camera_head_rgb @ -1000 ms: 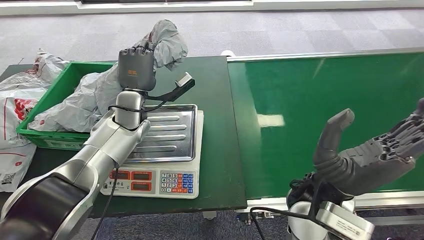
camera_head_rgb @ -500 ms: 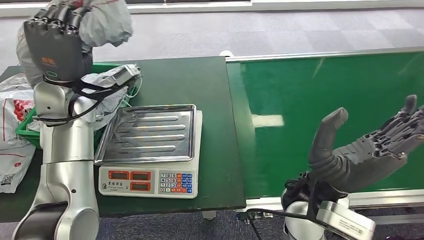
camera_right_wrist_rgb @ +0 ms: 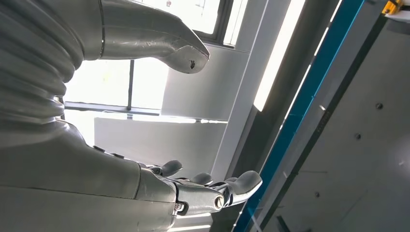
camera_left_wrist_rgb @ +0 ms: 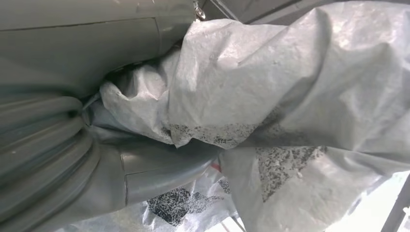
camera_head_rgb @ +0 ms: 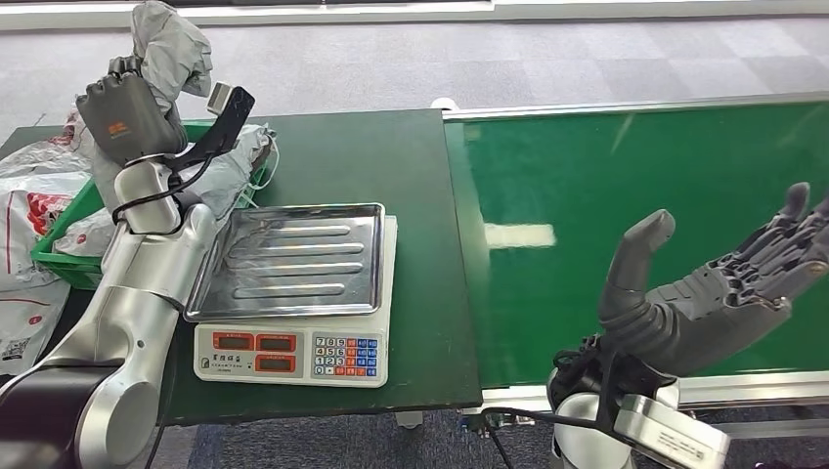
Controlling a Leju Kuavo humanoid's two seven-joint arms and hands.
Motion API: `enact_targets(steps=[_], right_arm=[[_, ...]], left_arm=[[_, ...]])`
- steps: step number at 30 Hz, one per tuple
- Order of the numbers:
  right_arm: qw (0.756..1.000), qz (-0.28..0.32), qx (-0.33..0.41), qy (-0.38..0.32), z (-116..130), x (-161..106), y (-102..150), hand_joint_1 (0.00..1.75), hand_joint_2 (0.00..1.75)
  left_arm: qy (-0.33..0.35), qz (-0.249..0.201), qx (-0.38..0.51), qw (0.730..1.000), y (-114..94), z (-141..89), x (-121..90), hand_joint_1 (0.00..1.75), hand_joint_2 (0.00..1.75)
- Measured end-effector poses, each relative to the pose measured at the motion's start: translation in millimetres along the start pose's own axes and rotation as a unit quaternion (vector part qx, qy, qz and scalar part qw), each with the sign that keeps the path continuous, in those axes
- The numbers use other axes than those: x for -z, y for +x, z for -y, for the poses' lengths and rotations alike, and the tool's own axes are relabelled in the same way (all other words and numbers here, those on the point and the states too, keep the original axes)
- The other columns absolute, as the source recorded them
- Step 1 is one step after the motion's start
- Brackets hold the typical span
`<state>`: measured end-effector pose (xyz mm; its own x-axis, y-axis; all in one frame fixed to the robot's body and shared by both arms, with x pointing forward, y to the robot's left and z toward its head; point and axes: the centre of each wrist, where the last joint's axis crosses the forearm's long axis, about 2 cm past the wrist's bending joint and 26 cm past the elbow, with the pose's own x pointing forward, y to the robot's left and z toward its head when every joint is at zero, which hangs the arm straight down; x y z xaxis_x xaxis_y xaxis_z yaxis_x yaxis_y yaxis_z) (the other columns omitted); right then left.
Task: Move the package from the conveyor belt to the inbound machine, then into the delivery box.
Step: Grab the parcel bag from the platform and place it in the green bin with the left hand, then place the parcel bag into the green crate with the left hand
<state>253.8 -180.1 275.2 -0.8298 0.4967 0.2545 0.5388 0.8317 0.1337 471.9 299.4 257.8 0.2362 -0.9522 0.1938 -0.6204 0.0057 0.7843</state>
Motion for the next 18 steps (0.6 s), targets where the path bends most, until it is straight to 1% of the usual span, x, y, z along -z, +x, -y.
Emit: enact_targets(steps=[1,4,7,9,13,18], right_arm=[[1.0,0.0,0.0,0.0,0,0,0,0.0,1.75],[1.0,-0.001,0.002,-0.001,0,0,0,0.0,1.75],[1.0,0.0,0.002,0.0,-1,0,1,0.0,1.75],[1.0,0.0,0.003,0.0,-1,0,0,0.0,1.75],[1.0,-0.003,0.004,0.004,-3,-2,0,0.0,1.75],[1.0,-0.006,0.01,0.012,-8,-5,0,0.0,1.75]], left_arm=[[-0.009,-0.004,0.004,1.0,-1,3,-1,0.01,1.31],[-0.051,-0.021,0.021,0.998,-5,12,-4,0.0,0.0],[-0.118,-0.037,0.043,0.991,-8,21,-11,0.0,0.0],[-0.146,-0.047,0.052,0.987,-10,26,-15,0.0,0.0],[-0.165,-0.072,0.068,0.981,-12,30,-19,0.0,0.0],[-0.186,-0.102,0.087,0.973,-16,31,-18,0.0,0.0]])
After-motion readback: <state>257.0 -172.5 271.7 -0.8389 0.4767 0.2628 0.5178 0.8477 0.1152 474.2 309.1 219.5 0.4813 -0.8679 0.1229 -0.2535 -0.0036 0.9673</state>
